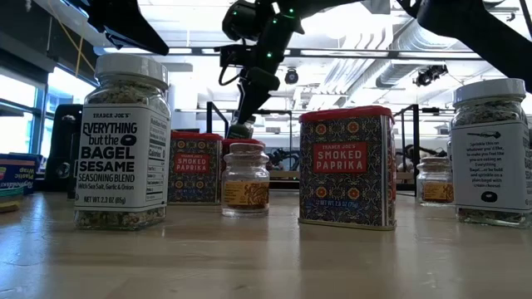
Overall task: Shelf spices
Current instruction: Put the green seasoning bottle on the shelf aligned with the other green seasoning bottles
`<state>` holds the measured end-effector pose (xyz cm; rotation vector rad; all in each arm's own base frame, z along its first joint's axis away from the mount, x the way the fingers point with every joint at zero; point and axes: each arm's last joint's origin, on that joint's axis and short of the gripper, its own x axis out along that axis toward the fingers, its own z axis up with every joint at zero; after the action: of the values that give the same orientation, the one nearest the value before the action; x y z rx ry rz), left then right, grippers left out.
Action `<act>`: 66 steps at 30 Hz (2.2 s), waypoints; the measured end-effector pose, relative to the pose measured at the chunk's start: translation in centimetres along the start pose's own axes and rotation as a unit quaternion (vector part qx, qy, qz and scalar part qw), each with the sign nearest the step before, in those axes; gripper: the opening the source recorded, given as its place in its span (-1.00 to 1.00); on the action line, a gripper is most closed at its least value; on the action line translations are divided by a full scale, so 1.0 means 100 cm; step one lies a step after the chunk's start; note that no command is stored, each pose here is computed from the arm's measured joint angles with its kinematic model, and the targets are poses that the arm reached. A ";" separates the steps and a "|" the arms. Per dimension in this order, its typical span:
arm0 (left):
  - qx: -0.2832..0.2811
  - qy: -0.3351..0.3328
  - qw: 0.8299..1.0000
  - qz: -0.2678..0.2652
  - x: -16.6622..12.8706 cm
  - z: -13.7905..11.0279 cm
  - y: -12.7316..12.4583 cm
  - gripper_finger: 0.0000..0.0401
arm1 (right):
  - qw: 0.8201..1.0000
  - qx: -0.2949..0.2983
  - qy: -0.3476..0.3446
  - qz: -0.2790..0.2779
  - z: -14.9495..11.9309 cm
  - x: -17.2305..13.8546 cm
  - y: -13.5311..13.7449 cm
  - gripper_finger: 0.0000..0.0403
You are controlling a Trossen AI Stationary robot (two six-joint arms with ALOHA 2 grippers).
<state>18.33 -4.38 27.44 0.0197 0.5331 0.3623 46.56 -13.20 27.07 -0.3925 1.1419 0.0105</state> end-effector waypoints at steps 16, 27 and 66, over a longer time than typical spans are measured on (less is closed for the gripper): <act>0.000 0.000 1.000 0.000 0.000 0.000 0.000 -0.99 | 1.000 -0.008 0.004 -0.018 0.000 0.000 -0.002 0.04; 0.000 0.000 1.000 0.000 0.000 0.000 0.000 -0.99 | 1.000 -0.008 0.000 -0.022 0.001 -0.001 -0.003 0.17; -0.002 0.001 1.000 -0.011 -0.002 -0.001 -0.004 -0.99 | 0.999 0.041 0.023 0.017 0.004 -0.037 0.025 0.05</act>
<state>18.21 -4.81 27.41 0.0088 0.5339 0.3419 44.83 -10.09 29.77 -0.3016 1.1898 -0.0145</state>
